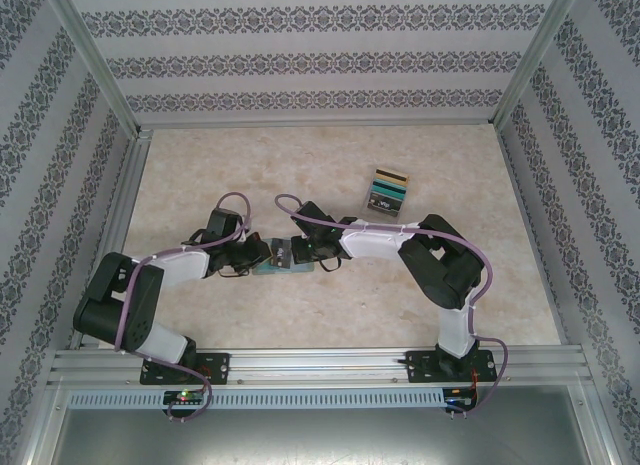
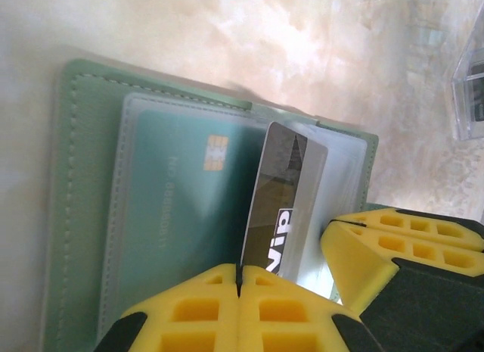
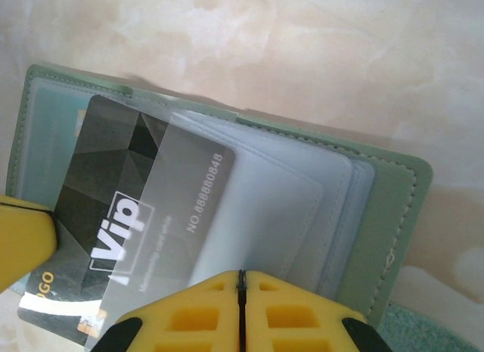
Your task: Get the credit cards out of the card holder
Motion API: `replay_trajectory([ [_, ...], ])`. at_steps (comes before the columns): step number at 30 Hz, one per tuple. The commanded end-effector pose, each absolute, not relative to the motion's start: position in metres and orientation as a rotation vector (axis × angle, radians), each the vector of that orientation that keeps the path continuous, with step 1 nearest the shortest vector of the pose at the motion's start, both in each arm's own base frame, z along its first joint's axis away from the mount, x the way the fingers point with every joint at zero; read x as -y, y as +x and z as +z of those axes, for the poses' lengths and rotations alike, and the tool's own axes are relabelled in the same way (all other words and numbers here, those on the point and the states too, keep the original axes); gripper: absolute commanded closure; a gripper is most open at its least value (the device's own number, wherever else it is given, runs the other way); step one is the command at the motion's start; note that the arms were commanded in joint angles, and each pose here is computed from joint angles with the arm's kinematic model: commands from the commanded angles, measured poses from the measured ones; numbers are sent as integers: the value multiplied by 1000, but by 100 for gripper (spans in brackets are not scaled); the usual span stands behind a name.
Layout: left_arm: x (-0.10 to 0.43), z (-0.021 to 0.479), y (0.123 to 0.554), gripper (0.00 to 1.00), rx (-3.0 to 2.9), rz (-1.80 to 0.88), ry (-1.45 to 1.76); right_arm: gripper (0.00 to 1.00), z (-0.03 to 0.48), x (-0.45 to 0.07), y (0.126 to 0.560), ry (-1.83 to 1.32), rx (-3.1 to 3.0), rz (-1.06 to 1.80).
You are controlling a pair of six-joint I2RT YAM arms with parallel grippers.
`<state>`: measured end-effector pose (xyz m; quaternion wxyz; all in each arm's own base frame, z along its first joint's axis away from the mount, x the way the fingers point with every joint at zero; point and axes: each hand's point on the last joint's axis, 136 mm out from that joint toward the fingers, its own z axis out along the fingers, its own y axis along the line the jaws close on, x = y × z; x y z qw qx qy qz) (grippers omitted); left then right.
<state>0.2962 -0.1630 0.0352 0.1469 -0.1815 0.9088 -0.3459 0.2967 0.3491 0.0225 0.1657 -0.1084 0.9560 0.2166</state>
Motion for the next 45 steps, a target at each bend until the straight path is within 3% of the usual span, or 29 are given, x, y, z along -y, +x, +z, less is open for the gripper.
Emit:
replay_trajectory([
  [1,145,29,288,100,-2637,-885,-535,90,8,-332,290,-275,-2782,555],
  [17,121,61,283,100,-2591,-786,-507,88,22,-331,295,-276,-2748,567],
  [22,134,95,288,100,-2501,-916,-465,72,54,-323,308,-238,-2671,571],
  [24,139,109,291,100,-2454,-969,-453,70,68,-321,310,-228,-2641,590],
  [34,165,163,308,100,-2260,-1265,-443,69,138,-340,305,-137,-2468,1059],
  [45,178,190,326,100,-2140,-1434,-443,73,158,-348,315,53,-2358,1432],
])
